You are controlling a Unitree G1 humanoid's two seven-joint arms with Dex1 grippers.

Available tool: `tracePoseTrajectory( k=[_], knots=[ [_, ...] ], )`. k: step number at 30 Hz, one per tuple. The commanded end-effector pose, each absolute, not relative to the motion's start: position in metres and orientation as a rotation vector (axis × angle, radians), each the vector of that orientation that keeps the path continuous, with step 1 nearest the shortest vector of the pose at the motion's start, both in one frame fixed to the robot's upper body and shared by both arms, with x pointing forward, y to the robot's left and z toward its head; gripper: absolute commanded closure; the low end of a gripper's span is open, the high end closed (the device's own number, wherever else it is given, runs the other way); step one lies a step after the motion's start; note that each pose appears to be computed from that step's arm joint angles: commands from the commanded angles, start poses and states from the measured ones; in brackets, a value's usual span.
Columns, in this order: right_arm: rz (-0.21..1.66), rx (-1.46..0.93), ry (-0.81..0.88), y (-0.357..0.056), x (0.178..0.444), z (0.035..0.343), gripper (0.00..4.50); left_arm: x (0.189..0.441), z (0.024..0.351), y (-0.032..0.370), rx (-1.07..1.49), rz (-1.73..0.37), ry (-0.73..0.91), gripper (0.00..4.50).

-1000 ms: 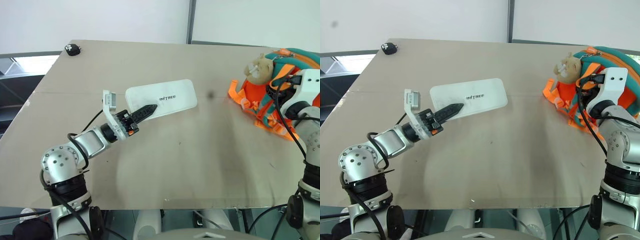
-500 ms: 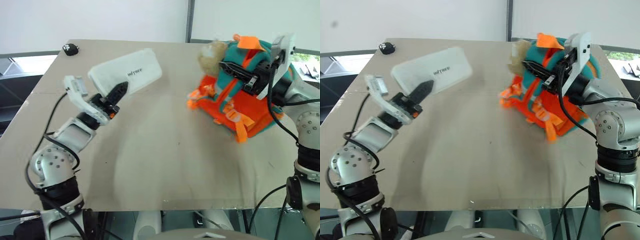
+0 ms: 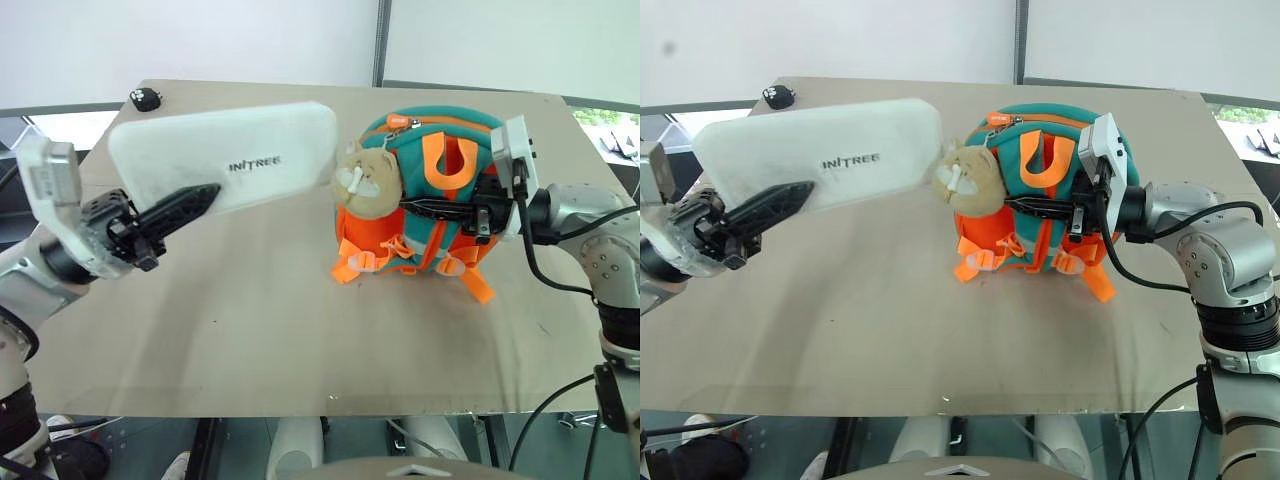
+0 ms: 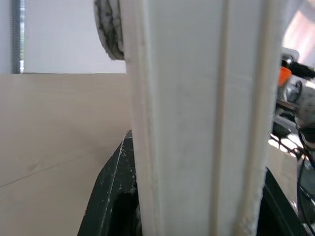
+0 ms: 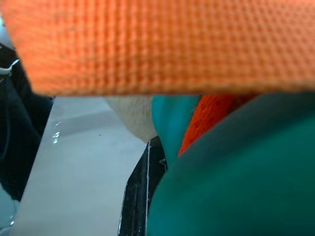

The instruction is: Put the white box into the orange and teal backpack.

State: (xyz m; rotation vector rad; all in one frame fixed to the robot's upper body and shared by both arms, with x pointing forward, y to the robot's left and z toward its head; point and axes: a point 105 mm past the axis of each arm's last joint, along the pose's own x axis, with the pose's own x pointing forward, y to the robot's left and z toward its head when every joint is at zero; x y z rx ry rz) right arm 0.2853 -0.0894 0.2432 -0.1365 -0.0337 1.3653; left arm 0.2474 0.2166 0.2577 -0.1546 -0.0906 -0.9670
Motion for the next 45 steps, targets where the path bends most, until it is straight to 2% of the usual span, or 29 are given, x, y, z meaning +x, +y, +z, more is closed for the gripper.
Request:
tracePoseTrajectory(
  k=[1,9,20,31,35,39,43,45],
  knots=[
    [1.443,-0.188,-0.052,-0.094,0.267,0.249,4.43,0.249,0.268,0.204,-0.056,-1.029,-0.149,3.33],
    [1.453,-0.218,-0.014,-0.105,0.259,0.243,4.43,0.264,0.273,0.197,0.060,-1.142,-0.171,3.33],
    [1.422,-0.230,-0.013,-0.111,0.261,0.240,4.43,0.279,0.299,0.201,0.034,-1.167,-0.269,3.33],
    [1.421,-0.221,-0.053,-0.107,0.261,0.247,4.43,0.262,0.263,0.177,0.208,-1.310,-0.181,3.33],
    [1.462,-0.229,-0.068,-0.104,0.254,0.252,4.43,0.263,0.251,0.160,0.396,-1.357,-0.187,3.33],
    [1.478,-0.252,-0.084,-0.099,0.252,0.256,4.43,0.274,0.250,0.137,0.532,-1.356,-0.211,3.33],
    [1.502,-0.279,-0.101,-0.092,0.248,0.258,4.43,0.300,0.259,0.103,0.557,-1.255,-0.213,3.33],
    [1.513,-0.277,-0.135,-0.084,0.246,0.261,4.43,0.321,0.260,0.054,0.600,-1.247,-0.158,3.33]
  ],
)
